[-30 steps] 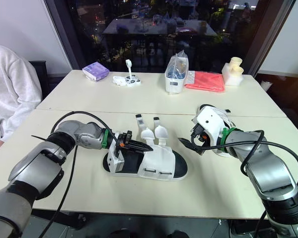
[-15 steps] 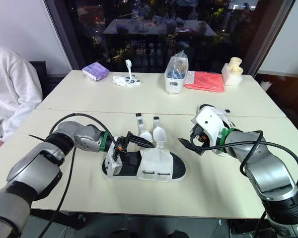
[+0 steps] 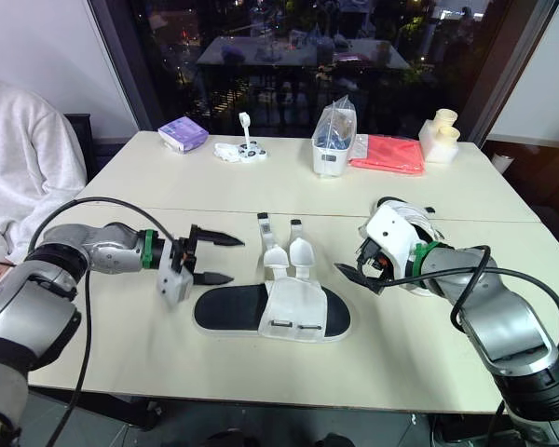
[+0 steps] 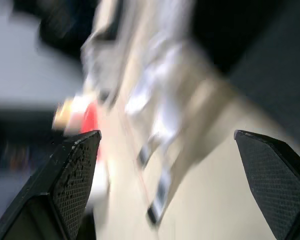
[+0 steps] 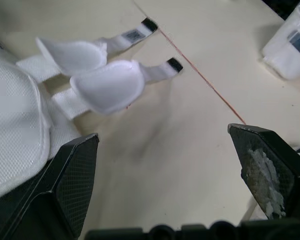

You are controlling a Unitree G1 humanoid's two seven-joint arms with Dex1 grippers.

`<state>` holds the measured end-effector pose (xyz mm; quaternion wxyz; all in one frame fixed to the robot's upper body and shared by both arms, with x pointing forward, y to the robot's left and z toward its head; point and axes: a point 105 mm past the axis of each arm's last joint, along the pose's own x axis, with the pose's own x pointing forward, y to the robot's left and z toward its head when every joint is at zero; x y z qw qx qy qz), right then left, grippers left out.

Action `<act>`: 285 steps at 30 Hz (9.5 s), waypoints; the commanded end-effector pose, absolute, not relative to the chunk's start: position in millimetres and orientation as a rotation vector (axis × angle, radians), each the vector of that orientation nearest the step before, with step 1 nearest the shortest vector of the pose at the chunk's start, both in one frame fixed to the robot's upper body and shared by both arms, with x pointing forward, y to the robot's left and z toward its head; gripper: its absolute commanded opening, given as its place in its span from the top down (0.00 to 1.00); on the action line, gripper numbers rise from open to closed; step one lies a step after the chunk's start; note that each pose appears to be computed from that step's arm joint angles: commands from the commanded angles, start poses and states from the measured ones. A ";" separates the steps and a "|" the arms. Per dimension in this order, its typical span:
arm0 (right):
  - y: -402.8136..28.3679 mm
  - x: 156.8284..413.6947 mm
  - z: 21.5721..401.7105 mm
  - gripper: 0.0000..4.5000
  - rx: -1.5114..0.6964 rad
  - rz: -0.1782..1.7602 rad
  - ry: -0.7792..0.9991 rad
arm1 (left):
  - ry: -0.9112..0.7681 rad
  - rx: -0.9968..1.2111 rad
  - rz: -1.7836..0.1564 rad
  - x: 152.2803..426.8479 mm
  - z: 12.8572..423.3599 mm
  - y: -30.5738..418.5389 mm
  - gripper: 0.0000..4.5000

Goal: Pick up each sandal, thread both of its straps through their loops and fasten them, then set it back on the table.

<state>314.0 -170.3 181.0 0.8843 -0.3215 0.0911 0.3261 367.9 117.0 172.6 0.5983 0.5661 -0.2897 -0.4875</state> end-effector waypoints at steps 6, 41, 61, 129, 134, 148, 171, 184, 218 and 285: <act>-181.9 316.9 174.5 0.42 -0.777 0.689 0.120 | -0.283 0.506 -1.064 402.7 210.9 140.3 0.00; -137.8 280.8 99.1 1.00 -0.636 1.153 0.209 | 0.624 -0.658 -1.060 390.0 122.9 82.0 0.00; -131.9 281.4 101.0 1.00 -0.638 1.148 0.200 | 0.424 -1.075 -0.642 440.2 123.1 53.9 0.00; -141.2 288.8 95.0 1.00 -0.694 1.183 0.226 | 0.649 -0.110 -1.622 225.7 153.0 134.7 0.01; -140.1 288.0 96.1 1.00 -0.695 1.187 0.222 | 0.788 -0.251 -1.590 209.6 132.0 126.3 0.01; -136.5 284.0 95.2 1.00 -0.688 1.186 0.216 | 0.863 -0.242 -1.441 225.8 76.9 103.8 0.01; -135.7 279.2 93.9 1.00 -0.680 1.189 0.233 | 0.743 -0.544 -1.492 249.4 117.3 81.0 0.99; -135.1 283.9 94.6 1.00 -0.696 1.196 0.231 | 0.580 -0.568 -1.492 317.7 165.6 66.7 0.99; -135.6 278.0 92.9 1.00 -0.704 1.181 0.235 | 0.654 -0.466 -1.641 312.6 149.2 39.3 0.99; -139.5 278.6 91.2 1.00 -0.719 1.175 0.247 | 0.404 0.021 -1.570 271.5 101.9 90.9 0.01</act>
